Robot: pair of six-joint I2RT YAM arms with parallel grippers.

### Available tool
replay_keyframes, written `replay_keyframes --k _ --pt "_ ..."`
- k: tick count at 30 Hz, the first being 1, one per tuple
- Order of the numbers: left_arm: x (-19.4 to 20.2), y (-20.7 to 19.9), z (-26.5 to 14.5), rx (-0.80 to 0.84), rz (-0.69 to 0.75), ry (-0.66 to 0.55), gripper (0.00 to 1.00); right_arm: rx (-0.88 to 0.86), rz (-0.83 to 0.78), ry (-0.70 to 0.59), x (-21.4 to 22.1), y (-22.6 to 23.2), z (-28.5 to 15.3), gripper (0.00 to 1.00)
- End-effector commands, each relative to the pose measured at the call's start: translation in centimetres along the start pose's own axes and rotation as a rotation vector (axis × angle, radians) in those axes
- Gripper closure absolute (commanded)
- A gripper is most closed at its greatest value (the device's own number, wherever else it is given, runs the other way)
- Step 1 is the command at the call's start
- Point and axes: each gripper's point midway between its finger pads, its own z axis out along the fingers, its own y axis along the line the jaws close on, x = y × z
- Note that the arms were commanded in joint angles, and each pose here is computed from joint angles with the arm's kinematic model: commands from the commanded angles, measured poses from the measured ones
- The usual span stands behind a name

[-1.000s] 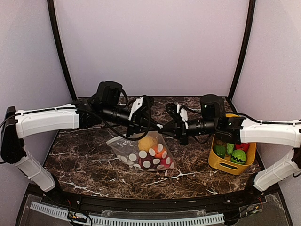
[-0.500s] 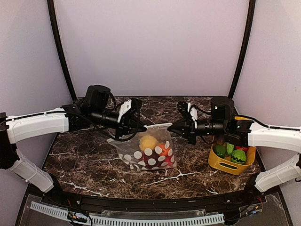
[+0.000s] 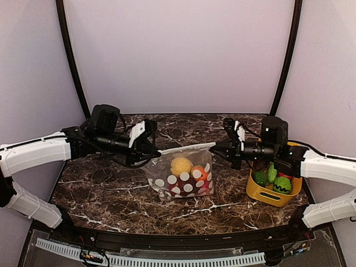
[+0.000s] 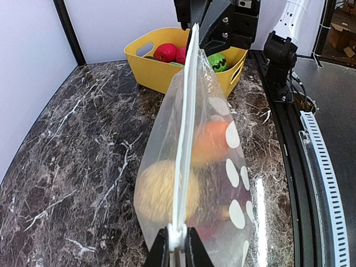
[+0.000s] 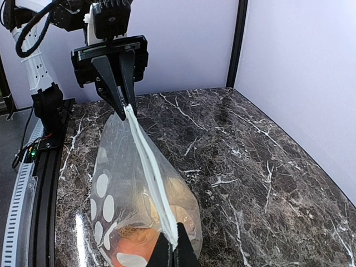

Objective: Open the zip-top bag and remove the fake food

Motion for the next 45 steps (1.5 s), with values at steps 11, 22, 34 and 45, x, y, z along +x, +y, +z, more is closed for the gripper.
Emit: replay_keyframes --k 11,22,34,45 --pt "5.7 0.5 -2.5 -0.127 -0.059 0.216 0.99 0.139 0.034 -0.051 0.3 -2.5 -2.4 1.0" --pt "7.7 0.5 -4.4 -0.187 -0.067 0.273 0.99 0.175 0.04 -0.038 1.0 -3.3 -3.3 1.0" --pt "6.0 1.1 -4.5 -0.201 -0.072 0.203 0.76 0.105 0.059 -0.057 0.6 -2.6 -2.6 1.0" --pt "-0.4 1.5 -5.6 -0.185 -0.061 0.042 0.29 -0.006 0.048 -0.075 0.0 -0.8 -1.9 1.0"
